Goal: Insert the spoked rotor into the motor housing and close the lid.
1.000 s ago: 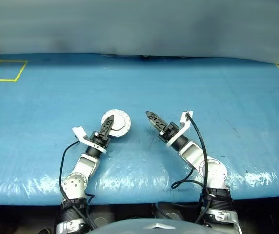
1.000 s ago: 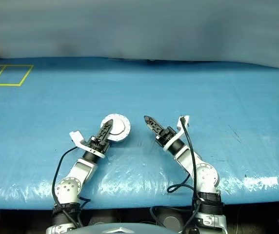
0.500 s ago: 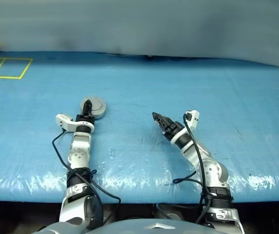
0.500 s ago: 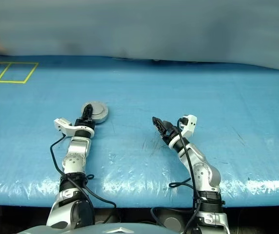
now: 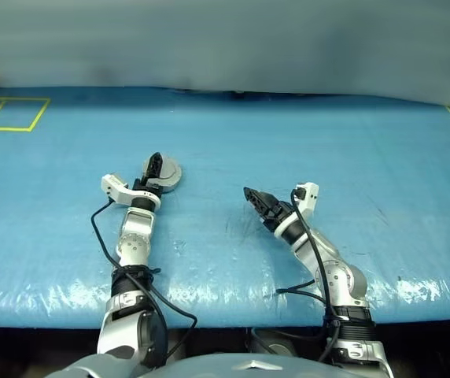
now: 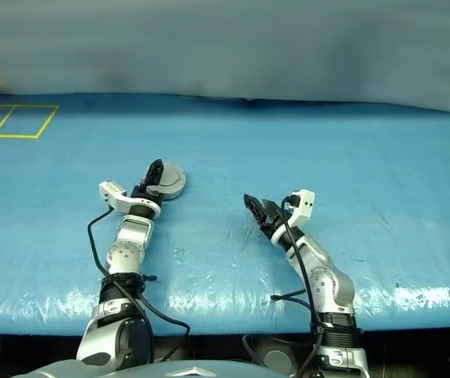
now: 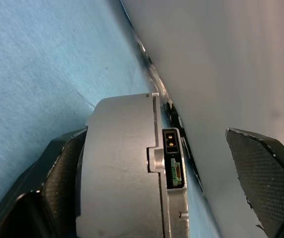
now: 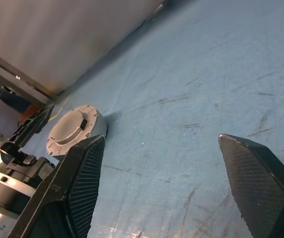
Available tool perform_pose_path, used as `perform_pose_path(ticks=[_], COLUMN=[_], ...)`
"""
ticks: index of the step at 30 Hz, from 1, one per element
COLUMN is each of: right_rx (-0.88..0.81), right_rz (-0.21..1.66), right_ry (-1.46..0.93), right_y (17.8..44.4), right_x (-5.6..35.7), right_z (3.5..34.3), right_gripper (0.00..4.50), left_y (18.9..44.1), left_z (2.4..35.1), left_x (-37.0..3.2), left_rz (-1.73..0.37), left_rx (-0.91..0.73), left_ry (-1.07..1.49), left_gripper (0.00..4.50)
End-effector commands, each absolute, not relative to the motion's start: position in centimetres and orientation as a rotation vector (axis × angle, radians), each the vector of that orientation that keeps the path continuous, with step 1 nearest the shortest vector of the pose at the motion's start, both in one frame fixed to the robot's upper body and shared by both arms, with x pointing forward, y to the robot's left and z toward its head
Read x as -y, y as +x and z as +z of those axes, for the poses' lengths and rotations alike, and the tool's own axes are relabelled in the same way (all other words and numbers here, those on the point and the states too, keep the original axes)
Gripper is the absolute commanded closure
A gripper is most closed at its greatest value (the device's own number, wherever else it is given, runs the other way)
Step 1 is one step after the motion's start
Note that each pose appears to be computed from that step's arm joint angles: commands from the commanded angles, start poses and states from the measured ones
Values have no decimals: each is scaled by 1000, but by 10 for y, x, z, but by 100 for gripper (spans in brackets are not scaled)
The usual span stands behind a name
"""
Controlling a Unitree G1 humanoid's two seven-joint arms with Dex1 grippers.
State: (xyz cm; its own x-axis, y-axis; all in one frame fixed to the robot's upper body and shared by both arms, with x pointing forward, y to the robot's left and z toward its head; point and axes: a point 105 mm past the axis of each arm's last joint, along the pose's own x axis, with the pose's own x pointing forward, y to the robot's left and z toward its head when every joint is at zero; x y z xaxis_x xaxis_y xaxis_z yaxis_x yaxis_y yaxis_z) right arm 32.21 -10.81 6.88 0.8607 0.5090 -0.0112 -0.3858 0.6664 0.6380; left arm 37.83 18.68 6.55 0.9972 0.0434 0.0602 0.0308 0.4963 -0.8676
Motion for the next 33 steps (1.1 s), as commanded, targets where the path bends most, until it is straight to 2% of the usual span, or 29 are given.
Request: perform_pose_path(ticks=[1, 7, 10, 12, 14, 17, 19, 24, 27, 33], right_rx=[-155, -150, -113, -62, -3, 65, 86, 30, -11, -23], right_rz=[522, 505, 444, 396, 354, 309, 316, 402, 473, 590], right_ry=[654, 599, 560, 445, 323, 155, 53, -56, -115, -153], right_y=[324, 327, 332, 336, 339, 344, 344, 343, 338, 328], right_x=[110, 114, 125, 135, 145, 162, 169, 177, 175, 172], right_z=[79, 78, 80, 82, 85, 90, 93, 87, 81, 80], right_gripper=[66, 66, 66, 66, 66, 66, 66, 66, 66, 66], left_y=[363, 339, 336, 335, 334, 329, 322, 303, 291, 289], left_z=[66, 68, 76, 86, 98, 117, 120, 92, 69, 58], left_x=[-216, -239, -242, -239, -230, -189, -161, -104, -86, -79], left_rz=[97, 147, 134, 90, 25, -256, -434, -802, -945, -984], left_rx=[118, 140, 171, 212, 263, 338, 326, 148, 38, 1], left_ry=[-960, -799, -698, -606, -497, -405, -345, -83, 84, 156], left_gripper=[5, 5, 5, 5, 5, 5, 5, 5, 5, 5])
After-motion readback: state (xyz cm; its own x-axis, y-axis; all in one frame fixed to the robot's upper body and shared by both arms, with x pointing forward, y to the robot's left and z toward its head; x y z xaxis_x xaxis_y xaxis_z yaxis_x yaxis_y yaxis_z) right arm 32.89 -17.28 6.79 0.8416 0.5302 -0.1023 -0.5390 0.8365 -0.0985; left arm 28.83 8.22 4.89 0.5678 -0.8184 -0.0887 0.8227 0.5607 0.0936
